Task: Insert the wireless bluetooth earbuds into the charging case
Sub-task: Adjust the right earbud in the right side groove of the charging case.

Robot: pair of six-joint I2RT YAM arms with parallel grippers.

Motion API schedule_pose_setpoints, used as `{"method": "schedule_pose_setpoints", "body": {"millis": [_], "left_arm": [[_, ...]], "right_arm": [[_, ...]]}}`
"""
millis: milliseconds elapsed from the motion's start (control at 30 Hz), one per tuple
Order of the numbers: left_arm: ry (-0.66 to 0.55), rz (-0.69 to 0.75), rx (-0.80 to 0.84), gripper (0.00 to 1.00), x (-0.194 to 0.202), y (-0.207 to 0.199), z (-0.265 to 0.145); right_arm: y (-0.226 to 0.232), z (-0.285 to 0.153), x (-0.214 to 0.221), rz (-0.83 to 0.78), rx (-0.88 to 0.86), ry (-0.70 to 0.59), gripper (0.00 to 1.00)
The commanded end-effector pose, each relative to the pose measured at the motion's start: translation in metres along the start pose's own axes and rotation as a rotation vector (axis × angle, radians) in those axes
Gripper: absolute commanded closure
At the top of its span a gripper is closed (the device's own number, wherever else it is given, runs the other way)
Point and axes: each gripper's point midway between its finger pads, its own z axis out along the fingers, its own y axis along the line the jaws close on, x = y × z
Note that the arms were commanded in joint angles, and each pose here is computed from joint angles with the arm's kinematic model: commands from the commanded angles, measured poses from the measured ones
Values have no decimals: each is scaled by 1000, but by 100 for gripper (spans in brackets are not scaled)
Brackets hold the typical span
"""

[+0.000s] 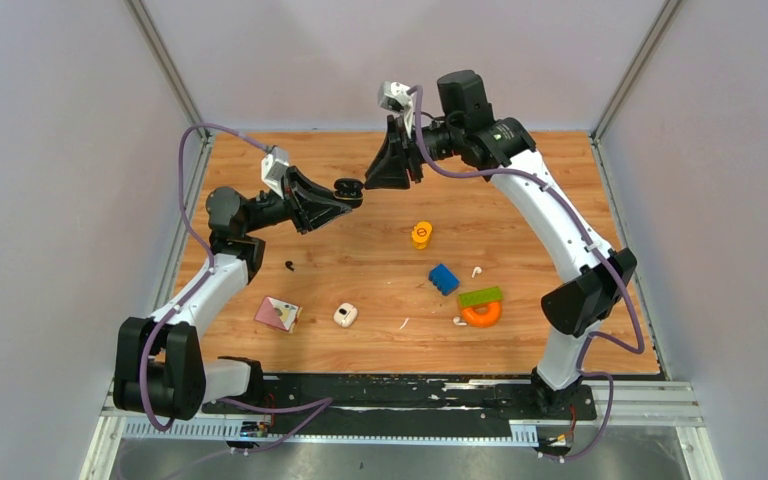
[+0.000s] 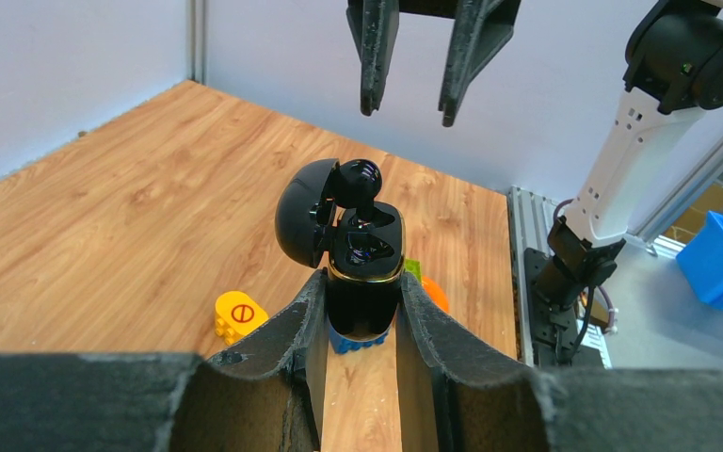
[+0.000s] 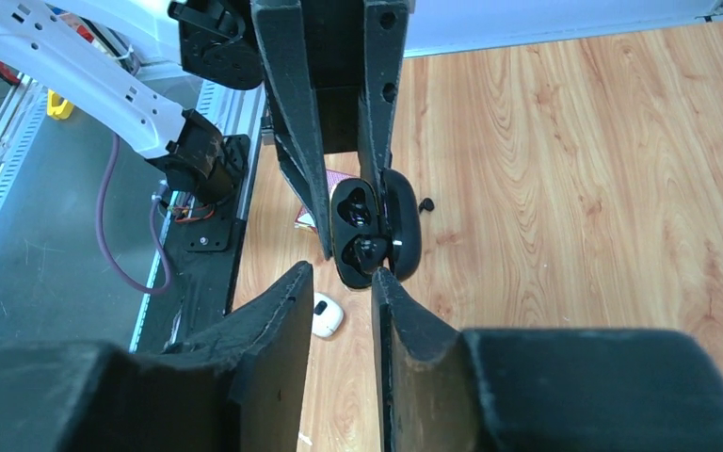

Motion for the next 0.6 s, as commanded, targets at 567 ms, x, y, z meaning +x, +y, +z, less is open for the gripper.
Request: {"method": "schedule_pose_setpoints", "body": {"millis": [567], "left_arm": [[-14, 56, 32, 100, -14, -8, 3]], "right_arm": [[1, 16, 2, -107, -35, 24, 64]]}}
